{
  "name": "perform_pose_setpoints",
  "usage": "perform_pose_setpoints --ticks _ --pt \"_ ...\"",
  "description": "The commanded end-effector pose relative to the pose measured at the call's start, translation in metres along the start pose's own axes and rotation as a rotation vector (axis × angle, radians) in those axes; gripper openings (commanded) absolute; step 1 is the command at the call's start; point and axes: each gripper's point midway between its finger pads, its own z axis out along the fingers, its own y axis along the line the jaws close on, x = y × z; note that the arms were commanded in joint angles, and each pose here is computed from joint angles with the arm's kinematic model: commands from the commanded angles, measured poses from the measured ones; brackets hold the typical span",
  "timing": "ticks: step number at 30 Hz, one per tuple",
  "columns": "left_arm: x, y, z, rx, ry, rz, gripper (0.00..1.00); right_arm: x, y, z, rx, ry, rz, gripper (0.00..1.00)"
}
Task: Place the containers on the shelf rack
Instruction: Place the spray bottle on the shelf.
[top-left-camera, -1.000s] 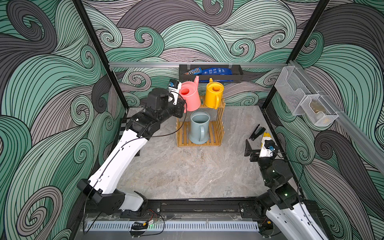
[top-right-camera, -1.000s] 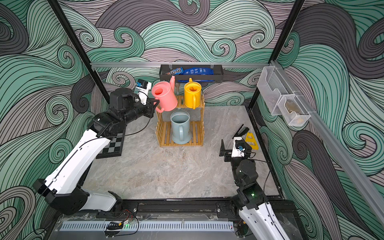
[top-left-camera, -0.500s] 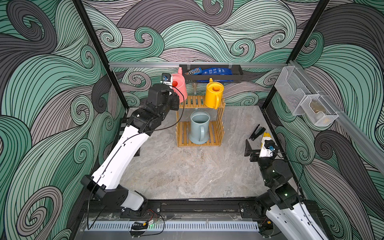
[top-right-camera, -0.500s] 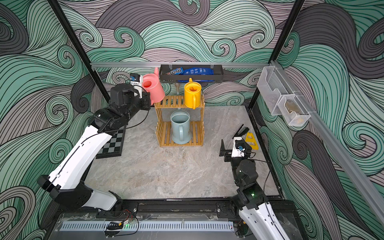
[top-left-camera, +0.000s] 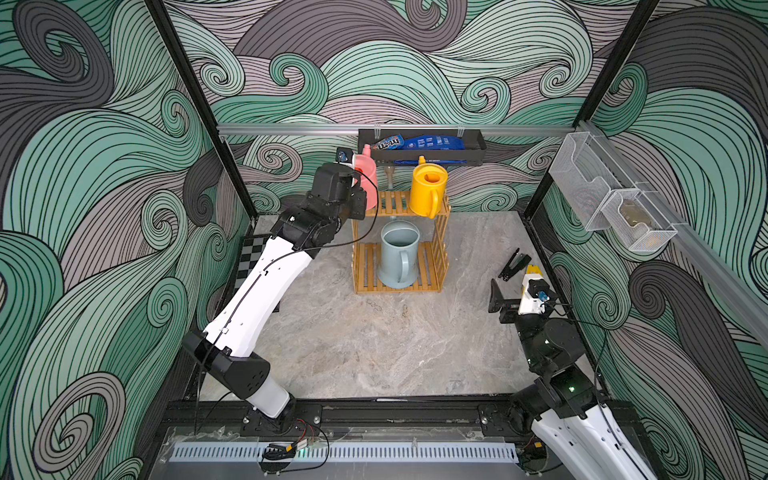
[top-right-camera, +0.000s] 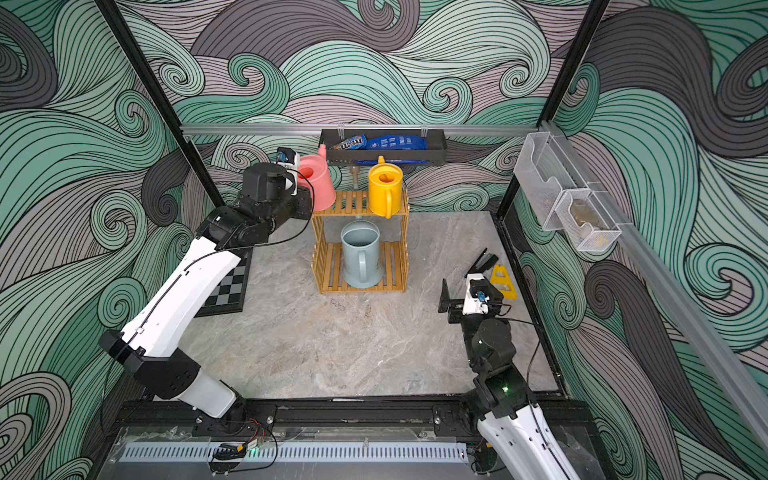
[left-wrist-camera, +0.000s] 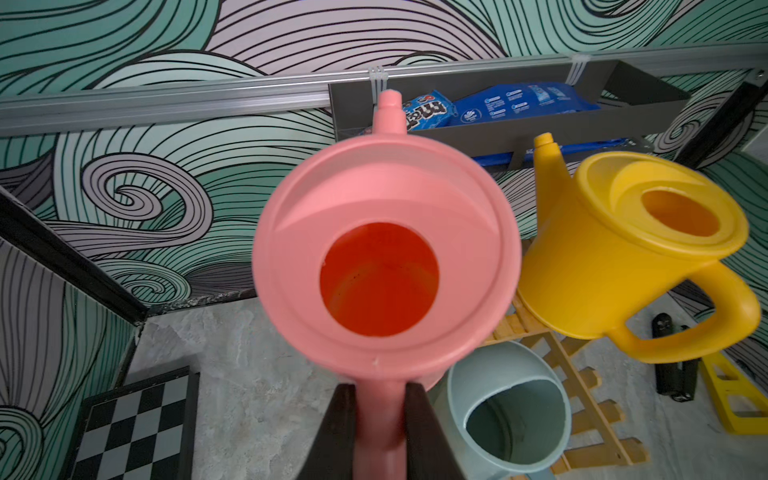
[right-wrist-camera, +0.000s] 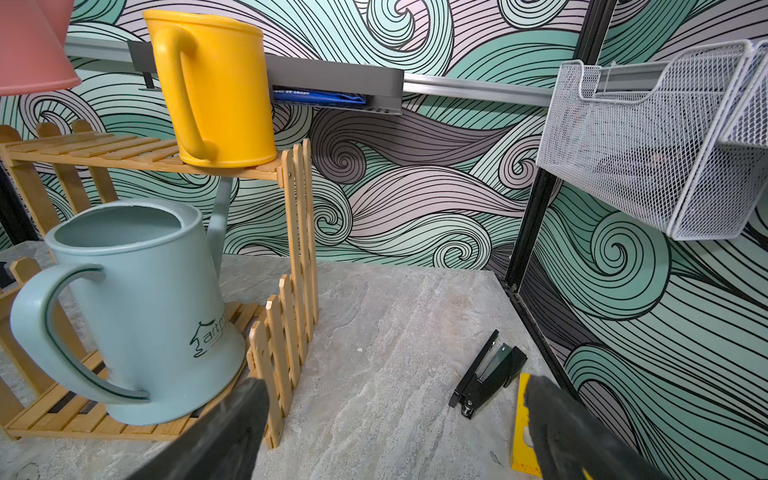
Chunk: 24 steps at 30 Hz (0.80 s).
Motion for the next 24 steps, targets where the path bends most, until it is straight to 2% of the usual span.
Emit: perform_pose_setpoints --ticks 1,12,24 --pt "-0.003 -0.009 0.005 0.04 0.016 -0.107 0.0 -0.002 -0.002 0.0 0.011 -0.003 0.003 0.99" --pt "-0.012 -0.035 0.02 -0.064 -0.032 -0.06 0.0 -0.001 -0.001 0.001 0.004 0.001 0.002 0.99" --pt "-0.016 -0.03 0.031 -0.145 -0.048 -0.06 0.0 0.0 -0.002 0.001 0.014 0.002 0.001 0.99"
